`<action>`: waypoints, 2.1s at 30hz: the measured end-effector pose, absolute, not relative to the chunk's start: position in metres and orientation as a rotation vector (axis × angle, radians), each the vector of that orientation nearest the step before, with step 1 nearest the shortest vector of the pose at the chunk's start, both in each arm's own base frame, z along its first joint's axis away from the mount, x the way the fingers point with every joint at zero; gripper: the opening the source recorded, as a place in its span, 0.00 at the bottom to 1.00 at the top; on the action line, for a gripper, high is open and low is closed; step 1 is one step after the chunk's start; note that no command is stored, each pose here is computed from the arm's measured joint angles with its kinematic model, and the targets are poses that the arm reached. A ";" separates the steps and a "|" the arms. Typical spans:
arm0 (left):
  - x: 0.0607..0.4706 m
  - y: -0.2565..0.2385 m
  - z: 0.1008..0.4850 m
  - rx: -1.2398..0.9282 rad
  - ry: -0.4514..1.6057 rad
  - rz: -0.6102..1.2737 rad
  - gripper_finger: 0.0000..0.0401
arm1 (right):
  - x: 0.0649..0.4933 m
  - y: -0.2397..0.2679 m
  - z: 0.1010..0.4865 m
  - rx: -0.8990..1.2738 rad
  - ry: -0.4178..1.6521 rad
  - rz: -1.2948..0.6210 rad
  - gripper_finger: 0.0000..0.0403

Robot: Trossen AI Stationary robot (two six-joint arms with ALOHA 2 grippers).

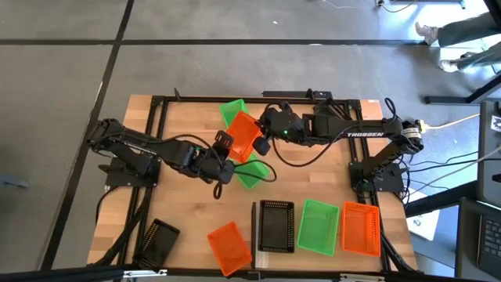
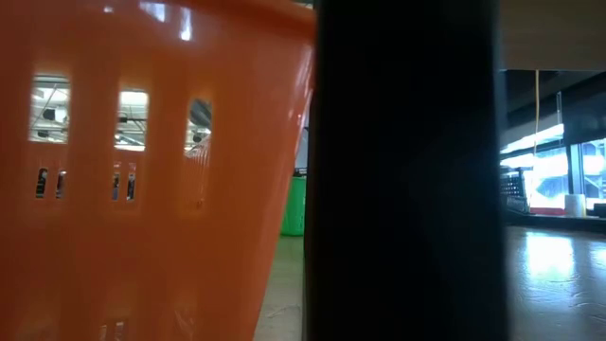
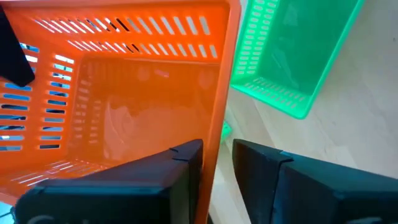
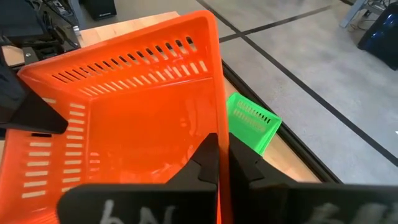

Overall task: Stack baskets on shelf by color
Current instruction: Stack the top orange bin on the orange bin on the shelf

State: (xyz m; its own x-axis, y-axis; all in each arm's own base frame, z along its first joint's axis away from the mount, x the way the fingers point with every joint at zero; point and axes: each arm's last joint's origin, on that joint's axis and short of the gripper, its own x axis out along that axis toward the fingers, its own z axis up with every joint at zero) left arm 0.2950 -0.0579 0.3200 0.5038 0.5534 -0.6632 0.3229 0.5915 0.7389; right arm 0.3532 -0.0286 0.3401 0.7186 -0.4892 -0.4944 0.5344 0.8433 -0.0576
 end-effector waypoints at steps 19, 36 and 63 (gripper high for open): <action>0.300 -0.062 0.341 0.945 0.975 0.231 0.21 | 0.345 -0.032 0.333 -0.011 0.625 -0.681 0.00; 0.285 -0.068 0.410 0.566 0.785 0.385 0.21 | 0.313 -0.011 0.398 -0.028 0.796 -0.509 0.00; 0.282 -0.075 0.417 0.385 0.711 0.430 0.21 | 0.148 0.034 0.496 0.207 0.714 -0.340 0.00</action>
State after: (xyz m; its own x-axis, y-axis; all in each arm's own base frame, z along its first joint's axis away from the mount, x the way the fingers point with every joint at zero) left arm 0.2820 -0.0752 0.4173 0.6784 0.5000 -0.5383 -0.2452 0.8448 0.4756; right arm 0.1477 0.0339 0.4961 0.7045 -0.2336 -0.6701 0.3733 0.9251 0.0700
